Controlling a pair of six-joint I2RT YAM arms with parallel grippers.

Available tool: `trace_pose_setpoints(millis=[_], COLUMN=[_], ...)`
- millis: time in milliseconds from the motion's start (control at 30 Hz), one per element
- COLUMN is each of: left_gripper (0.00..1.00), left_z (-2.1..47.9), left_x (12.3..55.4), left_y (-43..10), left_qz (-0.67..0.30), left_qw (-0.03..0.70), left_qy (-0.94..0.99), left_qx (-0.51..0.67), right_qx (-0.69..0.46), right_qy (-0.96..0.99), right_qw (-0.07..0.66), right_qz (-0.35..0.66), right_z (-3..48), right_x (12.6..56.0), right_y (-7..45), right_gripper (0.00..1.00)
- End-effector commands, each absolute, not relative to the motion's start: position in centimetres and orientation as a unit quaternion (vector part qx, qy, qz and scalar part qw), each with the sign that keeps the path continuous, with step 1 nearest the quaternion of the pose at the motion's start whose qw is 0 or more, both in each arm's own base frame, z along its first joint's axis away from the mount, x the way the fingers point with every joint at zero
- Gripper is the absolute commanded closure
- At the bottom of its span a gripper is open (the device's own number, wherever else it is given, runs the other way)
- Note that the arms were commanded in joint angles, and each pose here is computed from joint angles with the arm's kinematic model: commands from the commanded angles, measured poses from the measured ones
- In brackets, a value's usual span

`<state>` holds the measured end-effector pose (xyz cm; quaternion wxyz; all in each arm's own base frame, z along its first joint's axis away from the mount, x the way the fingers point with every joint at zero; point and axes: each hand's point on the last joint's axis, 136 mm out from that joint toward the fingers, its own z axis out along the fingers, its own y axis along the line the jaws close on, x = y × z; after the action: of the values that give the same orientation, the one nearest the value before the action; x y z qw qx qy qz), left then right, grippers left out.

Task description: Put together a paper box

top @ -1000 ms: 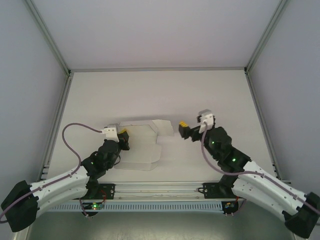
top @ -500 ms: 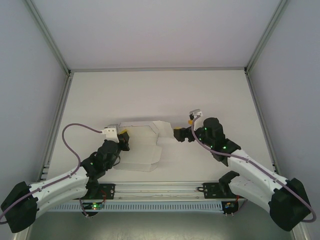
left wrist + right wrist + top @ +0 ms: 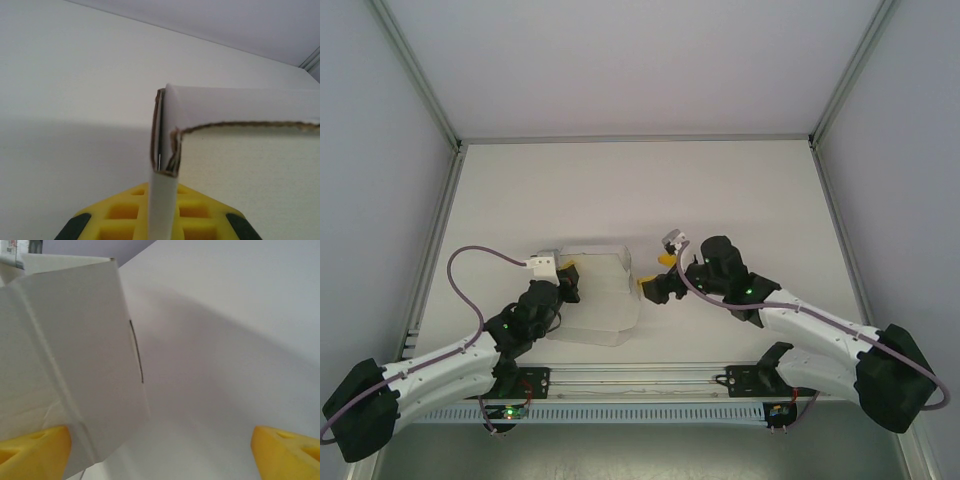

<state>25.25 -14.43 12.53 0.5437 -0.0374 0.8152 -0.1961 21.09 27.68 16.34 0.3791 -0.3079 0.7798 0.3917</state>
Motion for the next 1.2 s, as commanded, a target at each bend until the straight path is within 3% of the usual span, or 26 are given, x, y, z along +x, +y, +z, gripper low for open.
trace_pose_setpoints(millis=[0, 667, 800, 900, 1167], left_gripper=[1.00, 1.00, 1.00, 1.00, 1.00], left_z=[13.3, 13.3, 13.4, 13.5, 13.9], left_x=[25.5, 25.3, 25.4, 25.4, 25.5], left_y=[-14.6, -15.0, -15.1, -15.1, -15.9], left_qz=[-0.200, -0.206, -0.207, -0.208, -0.220], left_qw=[0.548, 0.543, 0.543, 0.543, 0.539], left_qy=[0.811, 0.813, 0.813, 0.813, 0.812], left_qx=[-0.047, -0.037, -0.036, -0.038, -0.028], right_qx=[-0.337, -0.365, -0.341, -0.320, -0.303], right_qy=[0.747, 0.748, 0.771, 0.785, 0.800], right_qw=[0.401, 0.409, 0.431, 0.448, 0.458], right_qz=[0.409, 0.375, 0.322, 0.286, 0.243], right_z=[18.6, 18.6, 18.1, 17.8, 16.8], right_x=[20.9, 21.7, 23.2, 24.2, 25.3], right_y=[29.4, 32.4, 31.9, 31.2, 31.1], right_gripper=[0.09, 0.19, 0.28, 0.42, 0.46])
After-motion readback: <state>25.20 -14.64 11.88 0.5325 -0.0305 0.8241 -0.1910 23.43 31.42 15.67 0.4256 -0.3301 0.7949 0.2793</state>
